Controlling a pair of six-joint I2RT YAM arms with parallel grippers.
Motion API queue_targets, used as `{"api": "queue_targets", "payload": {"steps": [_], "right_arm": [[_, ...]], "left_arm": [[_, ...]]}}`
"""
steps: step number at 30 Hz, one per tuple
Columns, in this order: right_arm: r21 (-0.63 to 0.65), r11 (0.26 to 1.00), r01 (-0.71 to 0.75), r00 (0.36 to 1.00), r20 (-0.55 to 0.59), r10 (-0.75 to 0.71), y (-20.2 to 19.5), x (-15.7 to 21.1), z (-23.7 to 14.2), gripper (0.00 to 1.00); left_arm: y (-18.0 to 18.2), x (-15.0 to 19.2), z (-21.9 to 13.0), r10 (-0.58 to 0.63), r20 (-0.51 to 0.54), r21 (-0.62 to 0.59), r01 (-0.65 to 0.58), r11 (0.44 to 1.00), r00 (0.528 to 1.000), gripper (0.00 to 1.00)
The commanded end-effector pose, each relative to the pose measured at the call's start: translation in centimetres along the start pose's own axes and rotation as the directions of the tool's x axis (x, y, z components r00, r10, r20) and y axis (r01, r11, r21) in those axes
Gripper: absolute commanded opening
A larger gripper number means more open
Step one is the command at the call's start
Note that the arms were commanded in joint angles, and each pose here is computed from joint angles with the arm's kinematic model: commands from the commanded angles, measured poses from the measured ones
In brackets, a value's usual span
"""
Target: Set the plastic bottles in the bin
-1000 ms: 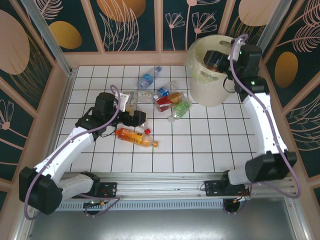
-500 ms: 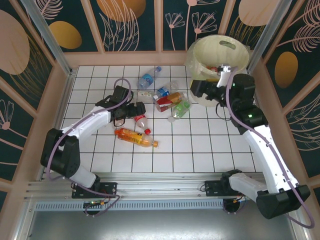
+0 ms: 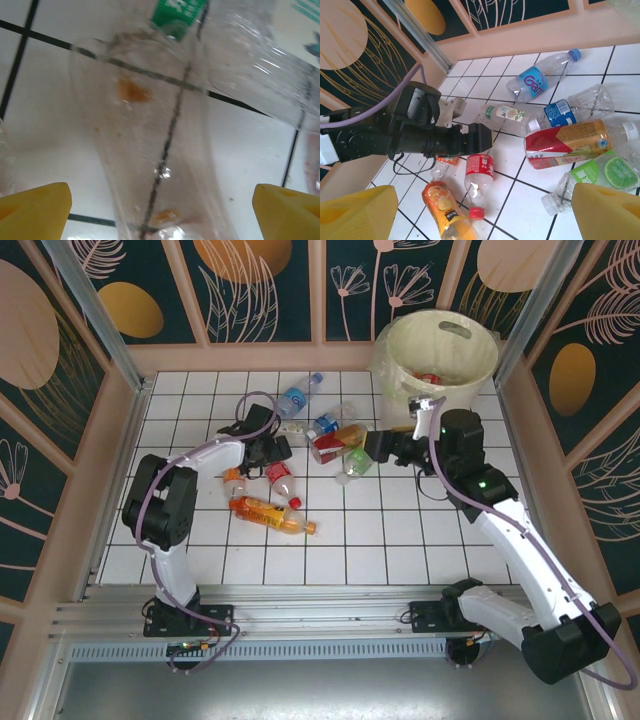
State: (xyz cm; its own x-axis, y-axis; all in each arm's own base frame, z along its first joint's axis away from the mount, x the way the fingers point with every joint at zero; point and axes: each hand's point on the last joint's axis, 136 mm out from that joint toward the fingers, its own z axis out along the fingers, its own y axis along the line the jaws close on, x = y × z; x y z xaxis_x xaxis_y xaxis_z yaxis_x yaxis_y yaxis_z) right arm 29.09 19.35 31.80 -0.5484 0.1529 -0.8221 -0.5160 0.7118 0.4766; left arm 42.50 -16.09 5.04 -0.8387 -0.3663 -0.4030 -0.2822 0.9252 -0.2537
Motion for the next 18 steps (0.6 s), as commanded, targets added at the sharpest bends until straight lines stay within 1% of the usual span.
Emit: {"api": "queue_targets", "payload": {"steps": [1,4,9,11,15,18], "right_arm": [[0.002,1.000,-0.004,0.999,0.034,0.004,0.2,-0.3,-0.5,0.91],[-0.001,1.000,-0.012,1.000,0.026,0.012,0.1,0.1,-0.2,0.91],[0.000,1.000,-0.022,1.000,0.013,0.022,0.1,0.7,0.0,0.90],[0.003,1.000,-0.025,1.000,0.006,0.025,0.0,1.0,0.0,0.90],[-0.006,1.000,-0.021,1.000,-0.020,0.021,0.1,2.1,0.1,0.90],[-0.033,0.999,-0.014,0.999,-0.043,0.013,0.4,3.1,0.0,0.90]], "left_arm": [[1.0,-1.4,0.8,-0.044,0.030,-0.015,0.045,0.999,0.999,0.90],[1.0,-1.5,1.6,-0.053,0.032,0.002,0.053,0.999,0.998,0.86],[0.1,-1.7,2.4,-0.054,0.041,0.053,0.052,0.997,0.998,0.76],[-0.4,-1.7,2.8,-0.061,0.031,0.079,0.059,0.995,0.998,0.73],[-1.2,-2.1,2.7,-0.080,0.045,0.125,0.074,0.989,0.996,0.64],[-1.8,-2.4,2.3,-0.086,0.057,0.161,0.075,0.984,0.995,0.60]]}}
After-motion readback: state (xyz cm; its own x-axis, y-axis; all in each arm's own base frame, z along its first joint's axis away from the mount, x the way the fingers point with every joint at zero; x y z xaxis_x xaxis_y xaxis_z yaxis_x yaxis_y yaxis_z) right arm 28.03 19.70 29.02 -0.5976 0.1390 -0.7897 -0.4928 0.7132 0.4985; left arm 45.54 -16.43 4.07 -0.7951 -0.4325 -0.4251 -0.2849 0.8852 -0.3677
